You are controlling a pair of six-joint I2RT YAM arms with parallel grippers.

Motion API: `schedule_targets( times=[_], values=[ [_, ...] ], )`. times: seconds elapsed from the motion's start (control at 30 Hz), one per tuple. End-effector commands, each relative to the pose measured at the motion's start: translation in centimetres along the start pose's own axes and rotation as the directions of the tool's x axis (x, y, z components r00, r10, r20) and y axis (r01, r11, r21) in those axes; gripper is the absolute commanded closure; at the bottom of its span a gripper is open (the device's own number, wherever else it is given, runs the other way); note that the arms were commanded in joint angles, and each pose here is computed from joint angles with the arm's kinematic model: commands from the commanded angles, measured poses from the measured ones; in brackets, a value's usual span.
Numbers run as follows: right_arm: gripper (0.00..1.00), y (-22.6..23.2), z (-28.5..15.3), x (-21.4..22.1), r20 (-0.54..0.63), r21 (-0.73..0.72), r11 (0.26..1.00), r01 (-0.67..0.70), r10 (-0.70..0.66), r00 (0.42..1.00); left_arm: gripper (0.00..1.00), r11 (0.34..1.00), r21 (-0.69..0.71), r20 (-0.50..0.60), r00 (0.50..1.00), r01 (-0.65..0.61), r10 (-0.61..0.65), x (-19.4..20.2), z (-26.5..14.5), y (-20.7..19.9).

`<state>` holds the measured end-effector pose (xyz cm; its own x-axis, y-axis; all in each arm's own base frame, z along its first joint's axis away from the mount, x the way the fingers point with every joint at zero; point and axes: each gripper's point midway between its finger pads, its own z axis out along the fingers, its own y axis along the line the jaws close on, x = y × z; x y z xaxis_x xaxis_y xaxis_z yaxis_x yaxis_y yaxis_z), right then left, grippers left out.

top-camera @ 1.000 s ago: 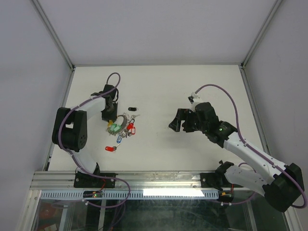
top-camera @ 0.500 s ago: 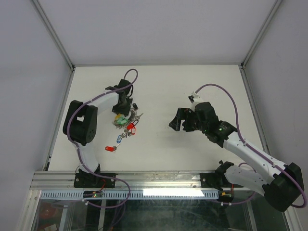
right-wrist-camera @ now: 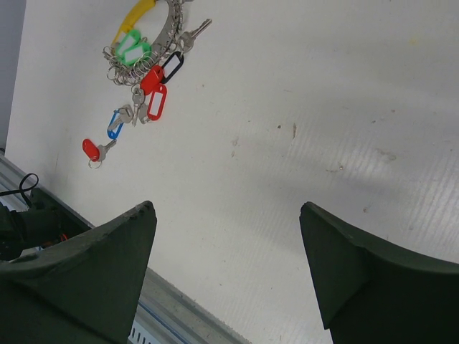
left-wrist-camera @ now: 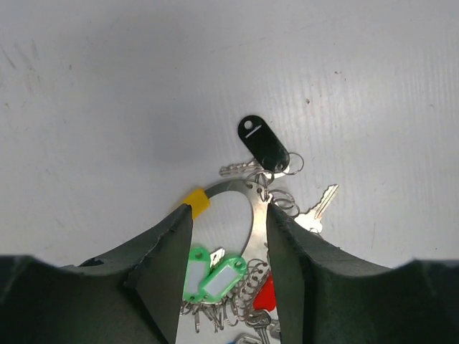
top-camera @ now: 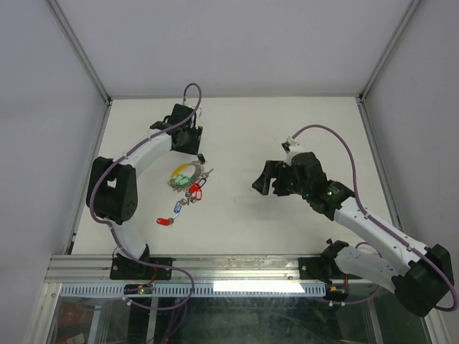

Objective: Put the keys on the keyring

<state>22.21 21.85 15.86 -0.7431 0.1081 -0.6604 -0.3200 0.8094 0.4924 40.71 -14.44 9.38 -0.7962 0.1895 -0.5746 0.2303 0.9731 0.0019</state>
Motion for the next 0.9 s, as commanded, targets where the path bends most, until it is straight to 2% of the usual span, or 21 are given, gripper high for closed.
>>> schedule_targets(
  times=[0.0,0.13,0.47,0.87],
  values=[
    [0.16,0.7,-0.9,-1.9,0.074,-0.019,1.0,0.013,-0.012,0.997,0.56,0.998,0.067,0.054,0.999,0.002,-0.006,-2.5,1.0,-1.7],
    [0.16,0.6,-0.8,-1.7,0.069,-0.016,1.0,0.014,-0.013,0.998,0.55,0.995,0.088,0.0,0.999,0.038,-0.038,-0.9,1.3,-2.0],
    [0.16,0.3,-0.7,-1.3,0.059,-0.012,1.0,0.02,-0.019,0.998,0.46,0.981,0.109,-0.08,0.985,0.162,-0.154,4.8,1.0,-2.0],
    [0.16,0.4,-0.4,-1.2,0.045,-0.012,1.0,0.028,-0.028,0.999,0.38,0.976,0.002,-0.12,0.969,0.22,-0.218,7.4,0.7,2.2]
  ],
)
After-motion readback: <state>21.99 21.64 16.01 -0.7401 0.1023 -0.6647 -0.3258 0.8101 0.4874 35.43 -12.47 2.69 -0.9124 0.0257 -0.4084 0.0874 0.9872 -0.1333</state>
